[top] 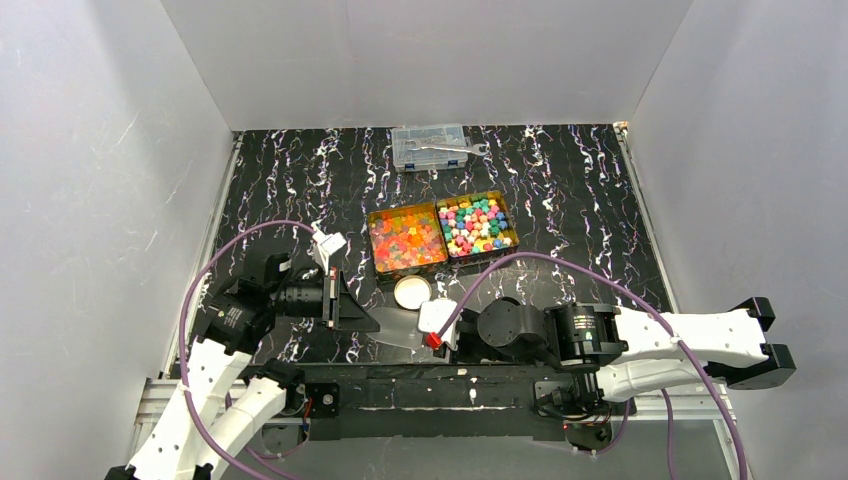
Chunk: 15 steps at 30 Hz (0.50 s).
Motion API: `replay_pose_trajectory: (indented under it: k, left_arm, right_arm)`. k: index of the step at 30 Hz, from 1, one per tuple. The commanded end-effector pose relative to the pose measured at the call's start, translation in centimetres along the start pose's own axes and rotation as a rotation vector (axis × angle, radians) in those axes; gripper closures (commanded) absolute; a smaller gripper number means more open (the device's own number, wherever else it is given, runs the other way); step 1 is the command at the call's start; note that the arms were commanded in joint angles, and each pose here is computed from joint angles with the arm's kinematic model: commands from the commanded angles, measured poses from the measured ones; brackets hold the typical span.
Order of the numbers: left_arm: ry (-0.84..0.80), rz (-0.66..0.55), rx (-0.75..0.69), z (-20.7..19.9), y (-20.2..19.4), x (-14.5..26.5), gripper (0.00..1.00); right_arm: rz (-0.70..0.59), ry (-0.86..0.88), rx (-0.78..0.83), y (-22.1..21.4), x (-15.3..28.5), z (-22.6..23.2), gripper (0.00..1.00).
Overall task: Pack the candies
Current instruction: Adjust the spatula.
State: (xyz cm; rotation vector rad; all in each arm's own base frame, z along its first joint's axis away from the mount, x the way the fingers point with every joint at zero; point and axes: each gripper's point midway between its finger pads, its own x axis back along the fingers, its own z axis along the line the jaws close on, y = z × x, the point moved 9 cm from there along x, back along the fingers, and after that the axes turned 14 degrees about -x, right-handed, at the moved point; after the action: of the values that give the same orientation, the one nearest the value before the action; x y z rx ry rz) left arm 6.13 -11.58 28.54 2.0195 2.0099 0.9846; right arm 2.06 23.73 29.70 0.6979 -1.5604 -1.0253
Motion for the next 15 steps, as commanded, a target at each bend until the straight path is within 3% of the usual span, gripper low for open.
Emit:
replay_pose_trajectory:
  k: [1,15]
  left_arm:
    - [-0.105,0.043,0.01,-0.81,-0.39,0.22,1.0]
    - [-0.131,0.053,0.012,-1.06,-0.42,0.32,1.0]
  right_arm:
    - [-0.201,0.06,0.003,3.31,-0.59,0.7,0.68]
    - [-0.227,0.078,0.012,3.32,-1.13,0.94,0.57]
